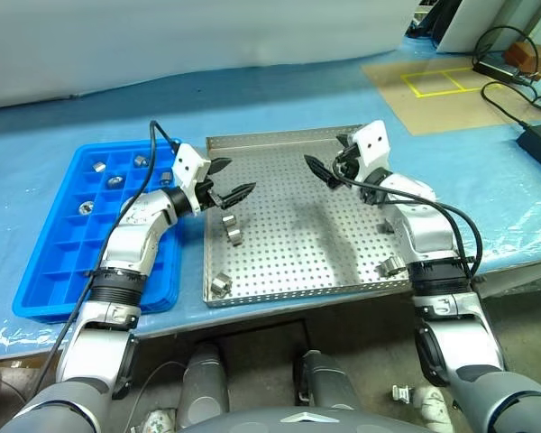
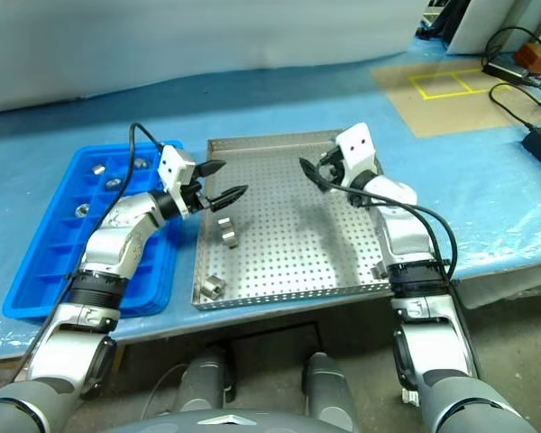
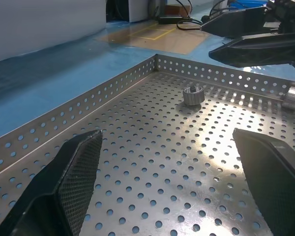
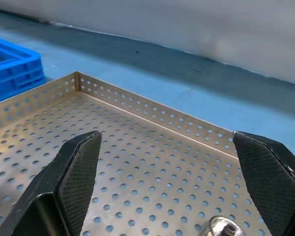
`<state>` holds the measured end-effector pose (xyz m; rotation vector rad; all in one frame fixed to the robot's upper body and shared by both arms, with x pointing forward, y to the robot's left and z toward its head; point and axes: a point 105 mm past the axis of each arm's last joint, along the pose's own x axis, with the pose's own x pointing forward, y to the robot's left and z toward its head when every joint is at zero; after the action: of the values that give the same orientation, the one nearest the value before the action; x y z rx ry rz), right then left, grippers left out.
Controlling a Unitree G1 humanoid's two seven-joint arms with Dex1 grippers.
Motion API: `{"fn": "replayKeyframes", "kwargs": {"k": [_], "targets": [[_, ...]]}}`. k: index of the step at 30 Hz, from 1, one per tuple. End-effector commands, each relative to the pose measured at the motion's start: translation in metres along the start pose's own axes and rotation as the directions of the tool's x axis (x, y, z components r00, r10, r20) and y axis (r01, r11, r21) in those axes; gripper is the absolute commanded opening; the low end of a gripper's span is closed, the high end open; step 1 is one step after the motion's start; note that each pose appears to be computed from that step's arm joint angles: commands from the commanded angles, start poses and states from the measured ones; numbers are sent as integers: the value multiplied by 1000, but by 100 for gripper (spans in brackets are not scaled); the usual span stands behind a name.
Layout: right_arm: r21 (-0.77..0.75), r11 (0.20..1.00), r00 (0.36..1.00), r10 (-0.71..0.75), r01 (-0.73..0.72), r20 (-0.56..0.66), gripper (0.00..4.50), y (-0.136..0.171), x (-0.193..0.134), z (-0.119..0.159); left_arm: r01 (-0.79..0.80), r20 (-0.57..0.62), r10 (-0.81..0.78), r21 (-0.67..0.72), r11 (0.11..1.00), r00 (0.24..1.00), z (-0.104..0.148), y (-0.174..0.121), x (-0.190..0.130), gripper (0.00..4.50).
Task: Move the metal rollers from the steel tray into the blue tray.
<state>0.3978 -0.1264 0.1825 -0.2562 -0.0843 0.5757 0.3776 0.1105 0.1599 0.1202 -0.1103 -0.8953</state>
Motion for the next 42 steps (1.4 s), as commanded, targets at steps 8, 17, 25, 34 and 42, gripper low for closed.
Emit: {"fn": "replayKeyframes", "kwargs": {"k": [8,17,25,34,42], "targets": [[-16,998,997,64,-63,38,446,15,6,16,11,39,-12,44,999,999,11,-8,1,448],[-29,993,993,115,-114,34,446,18,8,19,-13,42,10,52,999,999,13,-6,-4,448],[-65,929,930,358,-363,-80,446,45,-18,10,303,-144,-277,208,930,950,7,-27,-27,448],[-35,949,945,308,-313,-112,446,58,-24,-6,523,-369,-375,516,678,850,24,-3,-6,448],[-20,974,967,221,-225,-127,446,51,-34,-13,698,-572,-405,632,337,713,15,-6,5,448]]}}
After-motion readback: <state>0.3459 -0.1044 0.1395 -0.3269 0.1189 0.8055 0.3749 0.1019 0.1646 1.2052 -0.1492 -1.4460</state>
